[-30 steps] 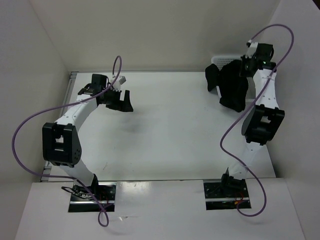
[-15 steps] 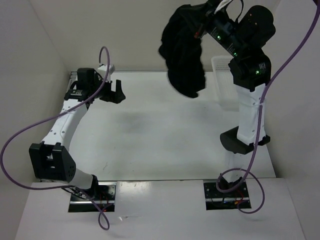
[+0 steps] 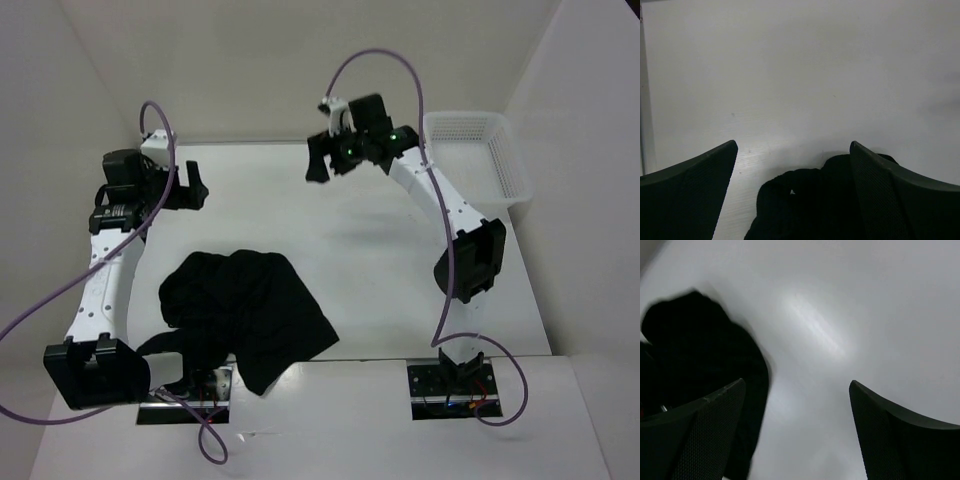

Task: Fold and stack the shorts
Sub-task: Move the shorts to the center of the board, then flatten the shorts out

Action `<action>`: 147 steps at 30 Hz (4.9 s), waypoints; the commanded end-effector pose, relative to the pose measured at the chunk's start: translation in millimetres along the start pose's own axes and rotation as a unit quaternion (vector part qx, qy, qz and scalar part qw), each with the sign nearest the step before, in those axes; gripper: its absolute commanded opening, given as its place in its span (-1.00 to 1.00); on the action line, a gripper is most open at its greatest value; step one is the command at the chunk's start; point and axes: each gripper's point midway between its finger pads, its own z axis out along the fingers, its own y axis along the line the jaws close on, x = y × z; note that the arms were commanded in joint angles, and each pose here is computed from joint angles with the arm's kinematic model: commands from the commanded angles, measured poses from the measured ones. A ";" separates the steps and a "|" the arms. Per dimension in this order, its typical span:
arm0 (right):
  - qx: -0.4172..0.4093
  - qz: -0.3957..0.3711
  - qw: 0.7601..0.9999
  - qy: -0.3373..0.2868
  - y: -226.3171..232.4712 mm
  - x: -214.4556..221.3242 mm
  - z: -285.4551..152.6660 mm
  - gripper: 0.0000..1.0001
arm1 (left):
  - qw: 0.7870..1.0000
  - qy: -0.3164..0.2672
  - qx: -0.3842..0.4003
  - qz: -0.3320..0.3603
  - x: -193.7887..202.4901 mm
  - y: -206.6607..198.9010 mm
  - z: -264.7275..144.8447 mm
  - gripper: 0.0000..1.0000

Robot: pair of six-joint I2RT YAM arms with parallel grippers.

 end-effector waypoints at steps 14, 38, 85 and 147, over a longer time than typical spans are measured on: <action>-0.180 -0.378 0.908 0.017 196.7 136.1 84.9 0.86 | 0.982 -0.074 -0.169 -0.026 4.2 67.2 -99.9 0.99; -0.160 -0.391 0.906 0.006 270.7 178.3 182.5 -1.00 | 0.967 -0.107 -0.229 -0.030 30.5 72.0 -140.4 0.99; 0.241 -0.032 0.970 0.024 -142.6 144.7 3.5 -1.00 | 0.905 0.331 0.077 0.257 243.1 -180.0 68.8 0.99; 0.164 0.101 0.977 0.091 -120.5 246.4 12.6 0.61 | 0.924 0.354 -0.044 0.139 272.9 -53.4 54.0 -1.00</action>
